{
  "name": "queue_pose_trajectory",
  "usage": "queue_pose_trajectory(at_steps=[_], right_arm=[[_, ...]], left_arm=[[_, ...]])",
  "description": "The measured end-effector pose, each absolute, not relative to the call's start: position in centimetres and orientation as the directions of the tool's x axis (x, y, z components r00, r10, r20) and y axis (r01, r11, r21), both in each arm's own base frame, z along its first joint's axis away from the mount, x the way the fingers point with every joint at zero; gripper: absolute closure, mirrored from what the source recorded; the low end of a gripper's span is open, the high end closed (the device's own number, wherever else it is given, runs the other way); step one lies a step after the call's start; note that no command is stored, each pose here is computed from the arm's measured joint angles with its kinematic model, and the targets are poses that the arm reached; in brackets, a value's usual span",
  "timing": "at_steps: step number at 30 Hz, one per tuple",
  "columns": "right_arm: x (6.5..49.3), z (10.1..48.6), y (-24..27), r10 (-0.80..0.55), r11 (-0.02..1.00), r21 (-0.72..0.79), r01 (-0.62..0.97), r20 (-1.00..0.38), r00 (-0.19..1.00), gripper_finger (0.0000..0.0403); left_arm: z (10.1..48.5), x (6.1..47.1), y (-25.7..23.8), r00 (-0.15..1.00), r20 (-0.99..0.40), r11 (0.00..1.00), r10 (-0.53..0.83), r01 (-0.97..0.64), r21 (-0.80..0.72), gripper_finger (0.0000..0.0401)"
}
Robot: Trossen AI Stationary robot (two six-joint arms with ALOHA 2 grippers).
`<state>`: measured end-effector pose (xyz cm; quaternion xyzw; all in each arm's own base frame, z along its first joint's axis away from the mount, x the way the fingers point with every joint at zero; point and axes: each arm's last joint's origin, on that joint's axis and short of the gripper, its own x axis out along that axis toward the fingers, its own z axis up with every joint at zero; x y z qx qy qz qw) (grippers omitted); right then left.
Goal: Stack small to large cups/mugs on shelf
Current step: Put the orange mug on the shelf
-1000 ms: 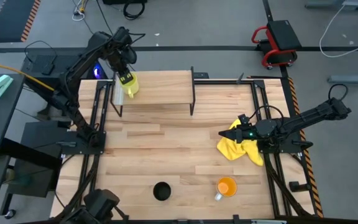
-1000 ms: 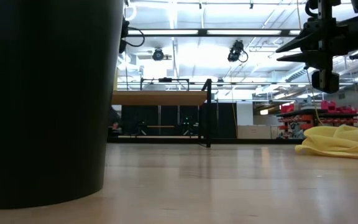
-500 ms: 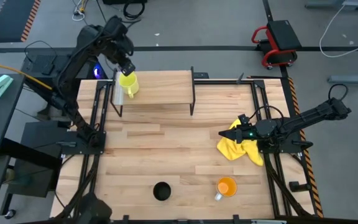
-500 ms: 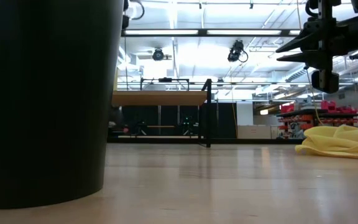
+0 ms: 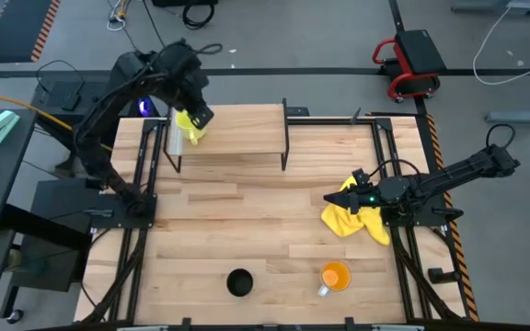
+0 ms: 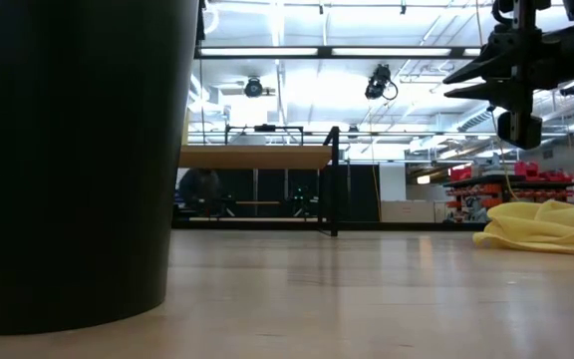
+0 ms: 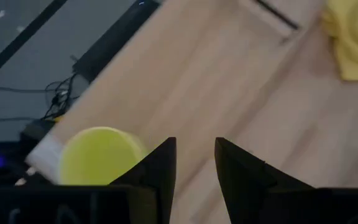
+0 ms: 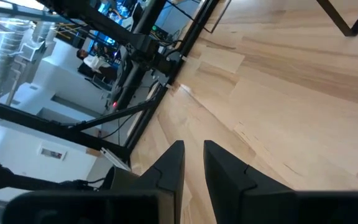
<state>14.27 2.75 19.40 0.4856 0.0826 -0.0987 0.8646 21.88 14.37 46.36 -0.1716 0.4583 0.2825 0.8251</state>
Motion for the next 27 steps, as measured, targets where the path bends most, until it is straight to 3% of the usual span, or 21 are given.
queue_pose_trajectory(at_steps=[6, 12, 17, 21, 27], right_arm=[[14.3, 19.5, 2.7, -0.062, 0.455, 0.859, 0.233, -0.231, 0.971, 0.0336], [14.6, 21.8, 3.2, 0.084, 0.393, 0.919, -0.008, -0.028, 0.996, 0.0336], [14.6, 26.9, 4.0, 0.216, 0.404, 0.899, -0.17, 0.087, 0.973, 0.0336], [13.7, 30.1, 5.1, 0.317, 0.465, 0.884, -0.048, -0.116, 0.941, 0.0343], [11.4, 32.5, 7.2, 0.263, 0.583, 0.761, 0.286, -0.51, 0.819, 0.0372]], left_arm=[[46.8, 23.5, 9.8, 0.483, -0.843, 0.819, 0.236, -0.566, -0.095, 0.0291], [46.8, 24.9, 5.4, 0.509, -0.84, 0.855, 0.189, -0.505, -0.114, 0.029], [46.9, 25.4, 2.0, 0.518, -0.829, 0.86, 0.208, -0.501, -0.098, 0.0294], [46.9, 25.4, -0.3, 0.532, -0.819, 0.87, 0.213, -0.485, -0.089, 0.0296], [47.0, 25.2, -2.9, 0.553, -0.799, 0.883, 0.235, -0.466, -0.062, 0.0295]])
